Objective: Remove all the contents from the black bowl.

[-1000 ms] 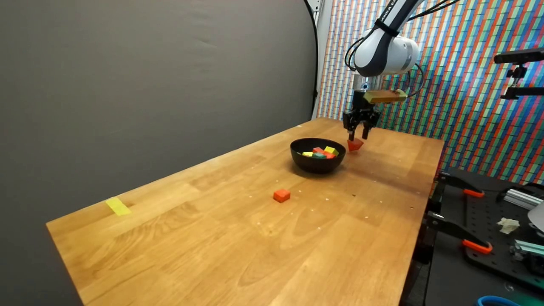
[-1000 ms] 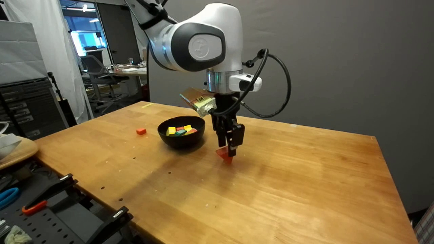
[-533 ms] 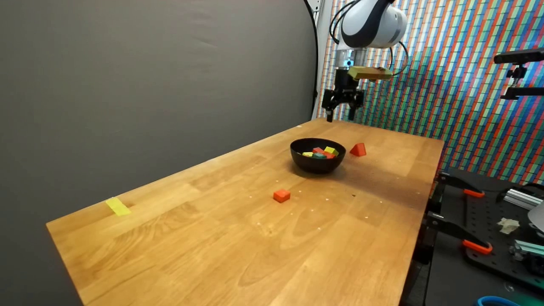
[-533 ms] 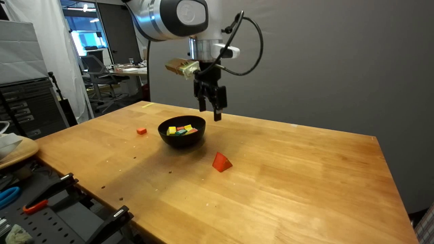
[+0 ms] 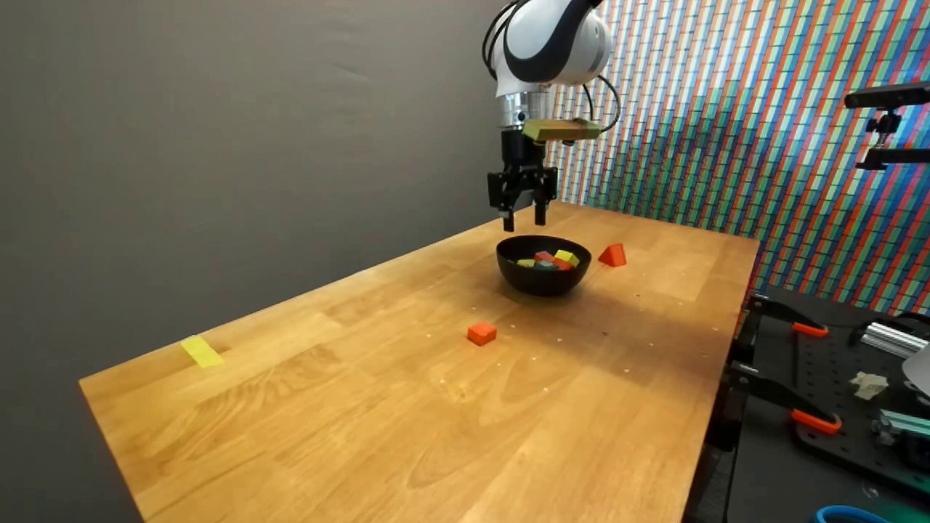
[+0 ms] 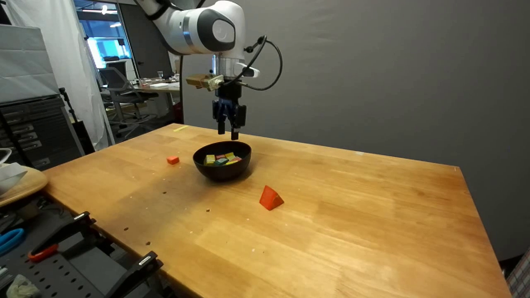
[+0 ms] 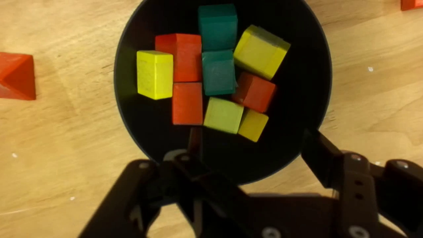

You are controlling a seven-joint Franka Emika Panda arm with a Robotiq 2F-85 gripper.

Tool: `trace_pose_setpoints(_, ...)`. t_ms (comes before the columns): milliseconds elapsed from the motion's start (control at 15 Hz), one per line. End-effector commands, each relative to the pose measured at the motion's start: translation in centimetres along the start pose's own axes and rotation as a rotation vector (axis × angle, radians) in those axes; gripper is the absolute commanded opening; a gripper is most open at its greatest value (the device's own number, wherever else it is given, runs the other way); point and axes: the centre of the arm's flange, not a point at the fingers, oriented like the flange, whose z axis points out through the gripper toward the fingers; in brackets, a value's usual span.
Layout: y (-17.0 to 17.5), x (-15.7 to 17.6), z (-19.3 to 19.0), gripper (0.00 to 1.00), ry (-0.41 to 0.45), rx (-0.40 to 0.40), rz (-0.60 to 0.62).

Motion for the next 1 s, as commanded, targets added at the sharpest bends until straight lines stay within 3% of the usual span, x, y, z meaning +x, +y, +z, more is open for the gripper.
trace_pose_setpoints(0,0.1,4.8,1.8,0.58,-0.115,-0.044,-0.049)
trace_pose_setpoints(67,0.5,5.0,2.3,0.86,-0.16,-0.053,-0.081)
trace_pose_setpoints(200,1.3,5.4,2.9,0.85,-0.2,-0.069,-0.097)
trace_pose_setpoints(333,2.1,5.7,3.1,0.98,-0.216,-0.083,-0.103)
trace_pose_setpoints(667,3.7,5.4,3.1,1.0,-0.249,-0.095,-0.128)
trace_pose_setpoints(933,3.8,4.2,2.9,1.0,-0.216,-0.111,-0.136)
